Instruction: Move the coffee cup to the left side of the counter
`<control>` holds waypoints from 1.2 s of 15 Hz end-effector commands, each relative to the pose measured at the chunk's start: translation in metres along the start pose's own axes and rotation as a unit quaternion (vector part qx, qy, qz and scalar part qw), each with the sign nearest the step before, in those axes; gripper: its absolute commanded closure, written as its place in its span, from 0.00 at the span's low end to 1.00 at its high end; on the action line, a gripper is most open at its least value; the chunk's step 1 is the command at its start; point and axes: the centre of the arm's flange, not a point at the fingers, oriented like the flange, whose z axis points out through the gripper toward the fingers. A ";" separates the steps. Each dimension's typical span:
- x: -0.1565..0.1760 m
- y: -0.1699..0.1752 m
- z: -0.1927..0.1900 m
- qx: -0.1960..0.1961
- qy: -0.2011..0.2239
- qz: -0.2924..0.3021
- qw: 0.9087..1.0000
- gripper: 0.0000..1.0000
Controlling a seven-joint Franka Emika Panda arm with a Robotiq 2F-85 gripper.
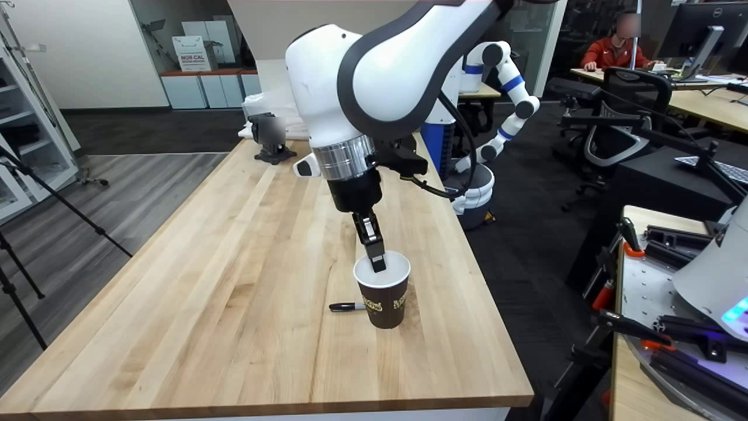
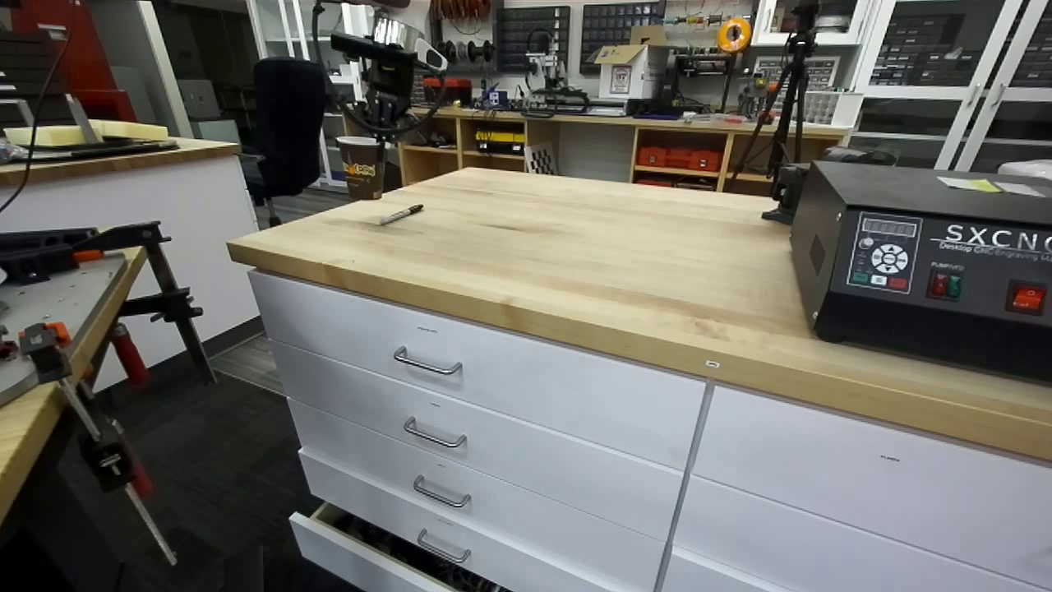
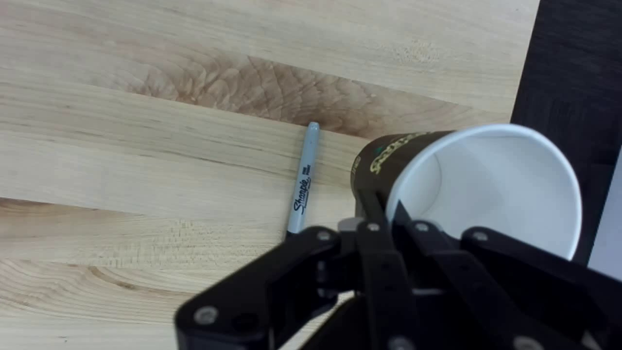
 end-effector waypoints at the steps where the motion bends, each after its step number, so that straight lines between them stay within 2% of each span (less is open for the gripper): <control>1: 0.002 0.002 -0.003 0.010 0.014 -0.007 1.000 0.96; 3: 0.003 0.002 0.000 0.015 0.013 -0.010 1.000 0.96; 4: 0.003 0.002 0.002 0.017 0.012 -0.012 1.000 0.71; 5: 0.004 0.003 0.002 0.019 0.011 -0.012 1.000 0.70; 7: 0.004 0.004 0.002 0.021 0.010 -0.016 1.000 0.59; 15: -0.001 0.017 -0.010 0.017 0.001 -0.008 1.000 0.06; 16: -0.004 0.020 -0.013 0.015 -0.011 -0.004 1.000 0.02; 18: -0.011 0.026 -0.017 0.012 -0.027 0.005 1.000 0.00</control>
